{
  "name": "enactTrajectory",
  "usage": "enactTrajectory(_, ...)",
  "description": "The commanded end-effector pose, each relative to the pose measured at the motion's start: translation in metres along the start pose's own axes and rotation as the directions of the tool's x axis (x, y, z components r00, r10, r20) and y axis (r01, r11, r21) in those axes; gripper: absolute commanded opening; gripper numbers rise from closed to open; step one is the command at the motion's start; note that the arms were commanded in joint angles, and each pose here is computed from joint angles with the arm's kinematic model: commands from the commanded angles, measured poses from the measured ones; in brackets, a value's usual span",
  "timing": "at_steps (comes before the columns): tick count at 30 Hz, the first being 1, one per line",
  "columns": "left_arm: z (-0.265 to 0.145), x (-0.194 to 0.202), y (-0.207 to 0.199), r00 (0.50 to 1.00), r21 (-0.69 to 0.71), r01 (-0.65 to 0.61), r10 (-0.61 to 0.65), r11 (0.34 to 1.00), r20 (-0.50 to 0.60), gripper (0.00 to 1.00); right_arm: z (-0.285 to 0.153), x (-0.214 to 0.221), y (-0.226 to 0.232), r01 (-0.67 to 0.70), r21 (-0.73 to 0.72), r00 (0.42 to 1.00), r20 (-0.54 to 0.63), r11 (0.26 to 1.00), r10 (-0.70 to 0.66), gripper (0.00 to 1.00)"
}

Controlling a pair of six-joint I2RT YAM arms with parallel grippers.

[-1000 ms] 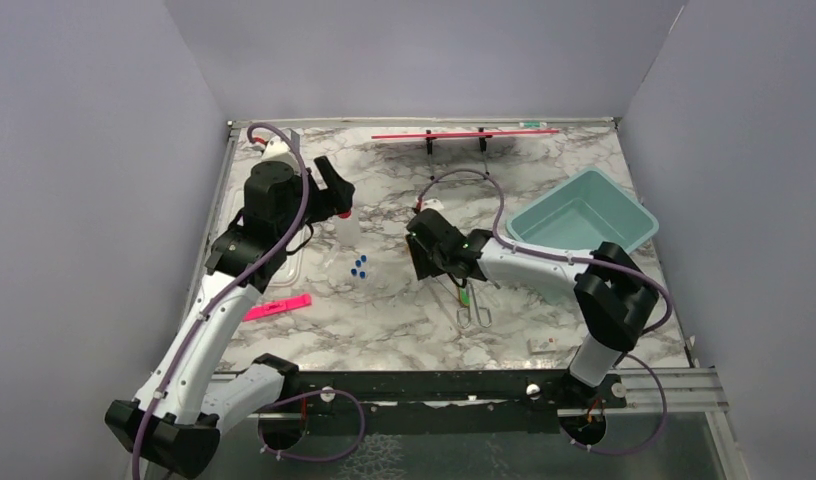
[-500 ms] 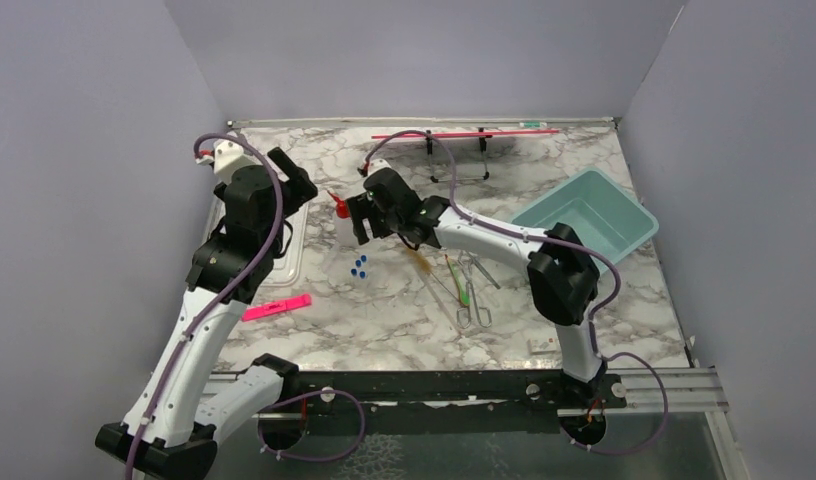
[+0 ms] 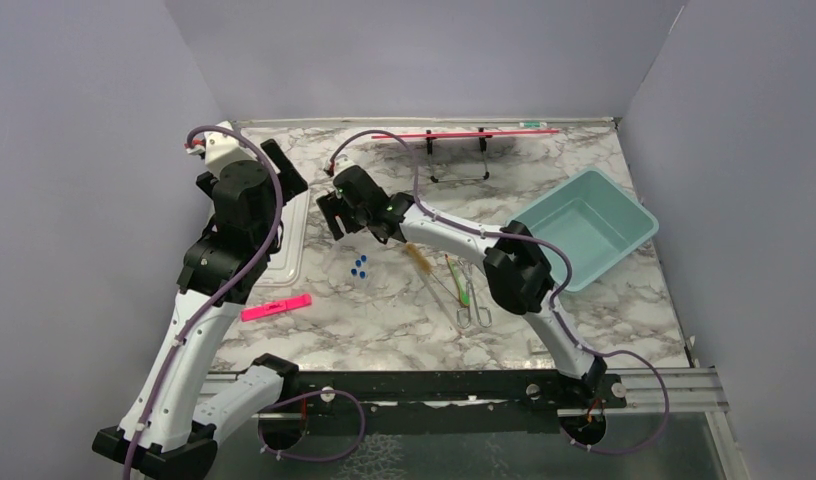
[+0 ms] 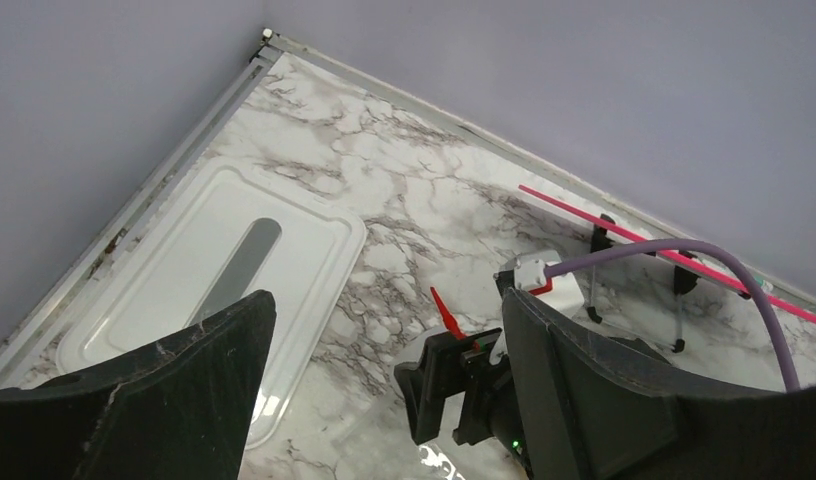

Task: Organize the chemistry lab equipment

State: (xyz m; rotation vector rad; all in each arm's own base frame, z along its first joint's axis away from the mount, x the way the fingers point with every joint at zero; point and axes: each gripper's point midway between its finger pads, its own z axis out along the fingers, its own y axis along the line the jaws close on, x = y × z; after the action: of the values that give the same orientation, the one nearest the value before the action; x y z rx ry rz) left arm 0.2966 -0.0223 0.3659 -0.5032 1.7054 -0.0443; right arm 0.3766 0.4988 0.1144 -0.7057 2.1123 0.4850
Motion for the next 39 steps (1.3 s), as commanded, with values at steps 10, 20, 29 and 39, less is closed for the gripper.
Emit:
enactTrajectory(10, -0.004, -0.010, 0.008, 0.999, -0.022, -0.019, 0.020, 1.000, 0.050, 0.87, -0.033, -0.053, -0.005, 0.034, 0.034, 0.990, 0.135, 0.999, -0.038, 0.40)
enactTrajectory(20, -0.009, -0.026, 0.004, 0.995, 0.008, -0.023, 0.022, 1.000, 0.097, 0.87, -0.181, -0.143, -0.012, -0.002, -0.016, 0.926, 0.377, 1.000, 0.008, 0.39)
enactTrajectory(29, -0.006, -0.030, -0.021, 0.986, 0.139, -0.128, 0.110, 0.982, 0.129, 0.88, -0.301, -0.165, -0.142, -0.284, 0.337, 0.872, 0.481, 0.898, 0.094, 0.38)
enactTrajectory(39, -0.001, -0.009, -0.036, 0.984, 0.207, -0.170, 0.153, 0.964, 0.094, 0.89, -0.416, -0.093, -0.290, -0.579, 0.647, 0.795, 0.582, 0.496, 0.170, 0.38)
